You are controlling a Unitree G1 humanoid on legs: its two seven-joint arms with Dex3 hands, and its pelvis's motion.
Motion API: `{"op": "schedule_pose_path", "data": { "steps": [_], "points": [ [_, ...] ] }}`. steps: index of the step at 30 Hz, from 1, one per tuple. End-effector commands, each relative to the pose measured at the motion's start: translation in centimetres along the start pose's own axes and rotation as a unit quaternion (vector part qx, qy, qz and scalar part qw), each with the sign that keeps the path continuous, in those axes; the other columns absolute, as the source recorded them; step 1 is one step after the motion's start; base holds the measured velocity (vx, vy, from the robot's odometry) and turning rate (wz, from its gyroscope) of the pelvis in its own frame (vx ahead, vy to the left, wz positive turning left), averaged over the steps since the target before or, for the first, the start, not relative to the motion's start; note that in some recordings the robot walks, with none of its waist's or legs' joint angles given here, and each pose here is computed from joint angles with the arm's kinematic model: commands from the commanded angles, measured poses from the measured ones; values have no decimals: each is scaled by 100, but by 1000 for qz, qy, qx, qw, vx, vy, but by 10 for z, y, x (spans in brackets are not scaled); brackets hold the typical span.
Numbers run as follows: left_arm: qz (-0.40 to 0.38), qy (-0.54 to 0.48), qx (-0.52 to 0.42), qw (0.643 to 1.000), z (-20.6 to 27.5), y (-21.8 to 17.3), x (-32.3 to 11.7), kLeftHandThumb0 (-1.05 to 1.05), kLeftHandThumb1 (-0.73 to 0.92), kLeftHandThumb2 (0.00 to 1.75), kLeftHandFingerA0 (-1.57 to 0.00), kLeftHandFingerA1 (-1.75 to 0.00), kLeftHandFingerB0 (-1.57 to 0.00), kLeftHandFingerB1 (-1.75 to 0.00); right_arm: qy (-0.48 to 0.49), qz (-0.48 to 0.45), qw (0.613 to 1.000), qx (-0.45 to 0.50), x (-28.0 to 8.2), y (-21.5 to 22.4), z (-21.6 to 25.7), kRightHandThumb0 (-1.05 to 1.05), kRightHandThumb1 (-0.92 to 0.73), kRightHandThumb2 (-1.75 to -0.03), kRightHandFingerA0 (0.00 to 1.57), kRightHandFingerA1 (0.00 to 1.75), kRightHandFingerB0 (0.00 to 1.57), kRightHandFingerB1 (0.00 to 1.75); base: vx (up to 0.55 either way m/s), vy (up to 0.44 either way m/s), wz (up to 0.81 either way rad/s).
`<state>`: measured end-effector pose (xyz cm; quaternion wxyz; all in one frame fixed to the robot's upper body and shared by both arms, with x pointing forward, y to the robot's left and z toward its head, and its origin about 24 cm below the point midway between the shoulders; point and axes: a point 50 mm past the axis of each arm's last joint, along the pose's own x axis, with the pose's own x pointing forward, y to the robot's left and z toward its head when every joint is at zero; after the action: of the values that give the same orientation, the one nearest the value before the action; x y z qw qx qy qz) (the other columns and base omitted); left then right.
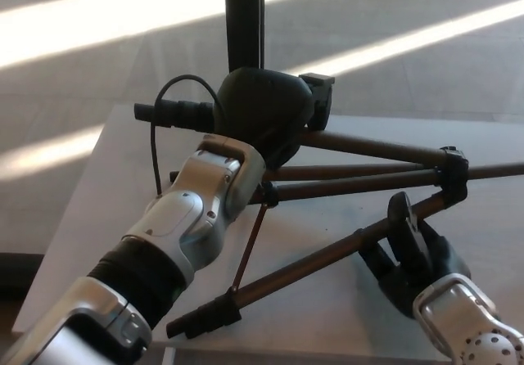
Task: Use both hands of the robot to pick up the tripod lying in the middle of the desk and make it stand upright on the desk
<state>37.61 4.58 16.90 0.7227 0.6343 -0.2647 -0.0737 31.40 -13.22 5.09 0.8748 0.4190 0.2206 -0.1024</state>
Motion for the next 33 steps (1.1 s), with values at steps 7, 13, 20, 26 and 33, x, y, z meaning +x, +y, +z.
{"op": "schedule_pose_path", "data": {
  "steps": [7,13,20,26,33],
  "points": [
    [8,-6,8,1000,1,1,1,-15,54,79,-88,-175,-67,-162,-57,-54,994,-73,4,-4,19,-17,-78,-63,79,105,62,55,0,0,0],
    [6,-6,4,1000,0,0,1,-15,52,82,-89,-175,-69,-160,-48,-63,992,-103,7,-8,15,-17,-75,-81,96,154,85,70,0,0,0],
    [8,-6,-2,1000,1,-1,0,-15,52,76,-88,-175,-69,-157,-18,-50,992,-111,8,-7,13,-30,-70,-66,89,175,77,124,0,0,0],
    [5,-6,-11,1000,0,-4,-1,-16,56,82,-85,-175,-68,-160,-2,-35,987,-159,11,-5,17,-29,-81,-80,92,175,75,164,0,0,0],
    [7,-5,3,1000,0,-8,-2,-15,49,76,-87,-175,-69,-163,5,-25,992,-124,13,-2,18,-24,-75,-100,99,175,75,162,0,0,0]
  ]
}}
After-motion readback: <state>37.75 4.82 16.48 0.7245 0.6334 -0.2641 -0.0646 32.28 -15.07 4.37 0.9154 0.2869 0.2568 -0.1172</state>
